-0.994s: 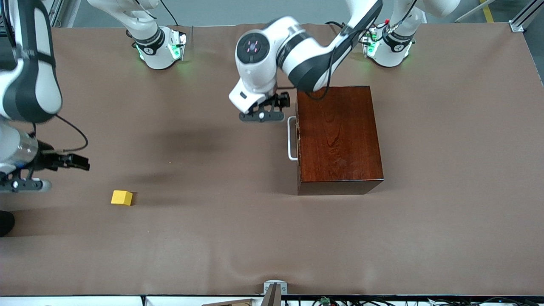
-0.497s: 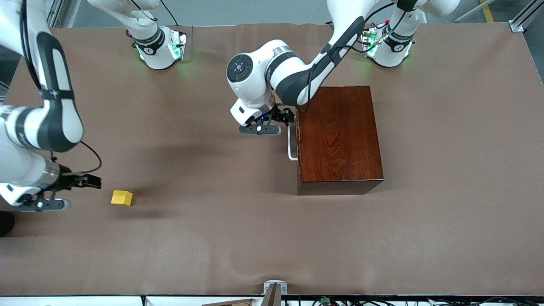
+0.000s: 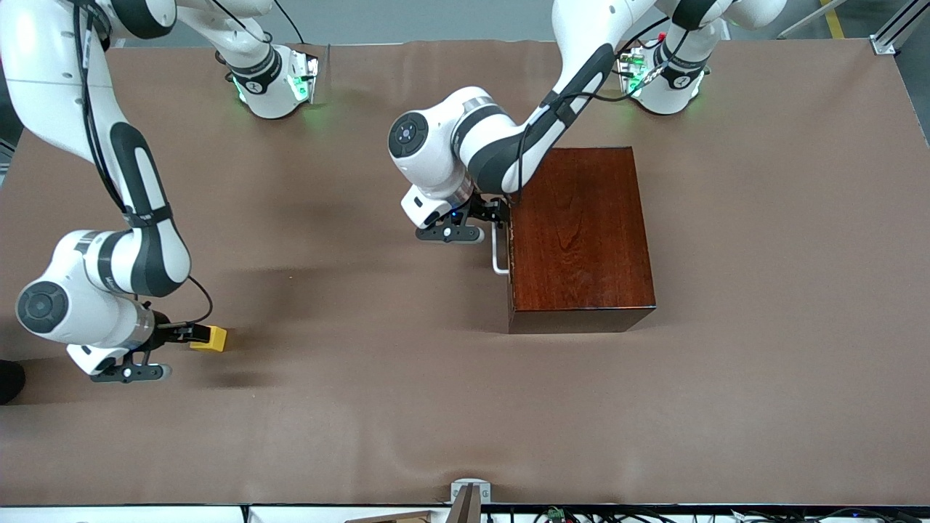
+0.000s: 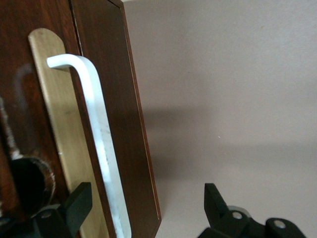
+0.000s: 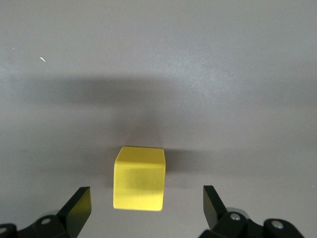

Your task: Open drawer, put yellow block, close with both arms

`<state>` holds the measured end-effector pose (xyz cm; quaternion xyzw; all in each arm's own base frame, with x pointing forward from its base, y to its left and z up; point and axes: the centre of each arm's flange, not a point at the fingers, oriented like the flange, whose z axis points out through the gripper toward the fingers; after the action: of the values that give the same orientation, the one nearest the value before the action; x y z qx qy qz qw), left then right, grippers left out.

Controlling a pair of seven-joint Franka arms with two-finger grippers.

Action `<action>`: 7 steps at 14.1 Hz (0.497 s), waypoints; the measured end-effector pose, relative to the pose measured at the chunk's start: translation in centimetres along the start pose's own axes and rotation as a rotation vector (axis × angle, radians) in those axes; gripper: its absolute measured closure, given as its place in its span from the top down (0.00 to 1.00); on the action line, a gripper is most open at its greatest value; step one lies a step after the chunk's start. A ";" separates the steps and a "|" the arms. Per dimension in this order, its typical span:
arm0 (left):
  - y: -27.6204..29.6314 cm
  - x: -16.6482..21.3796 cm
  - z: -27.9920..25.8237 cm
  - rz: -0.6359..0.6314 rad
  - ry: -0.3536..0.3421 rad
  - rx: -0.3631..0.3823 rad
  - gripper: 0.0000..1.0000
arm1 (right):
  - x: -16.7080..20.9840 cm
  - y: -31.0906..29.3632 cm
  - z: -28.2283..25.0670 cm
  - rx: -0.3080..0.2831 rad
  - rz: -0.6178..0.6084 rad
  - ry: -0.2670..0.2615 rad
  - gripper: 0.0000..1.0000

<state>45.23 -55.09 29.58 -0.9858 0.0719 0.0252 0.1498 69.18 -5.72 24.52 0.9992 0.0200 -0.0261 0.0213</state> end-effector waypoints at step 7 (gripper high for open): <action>0.2 0.9 -0.4 -0.053 0.045 -0.051 1.00 | -0.2 -0.2 4.4 0.003 0.004 -0.034 1.00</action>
<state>46.11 -55.56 29.82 -0.9911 0.0485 0.0006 0.1237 68.75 -5.69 20.12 0.9987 0.0177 -0.0434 0.0204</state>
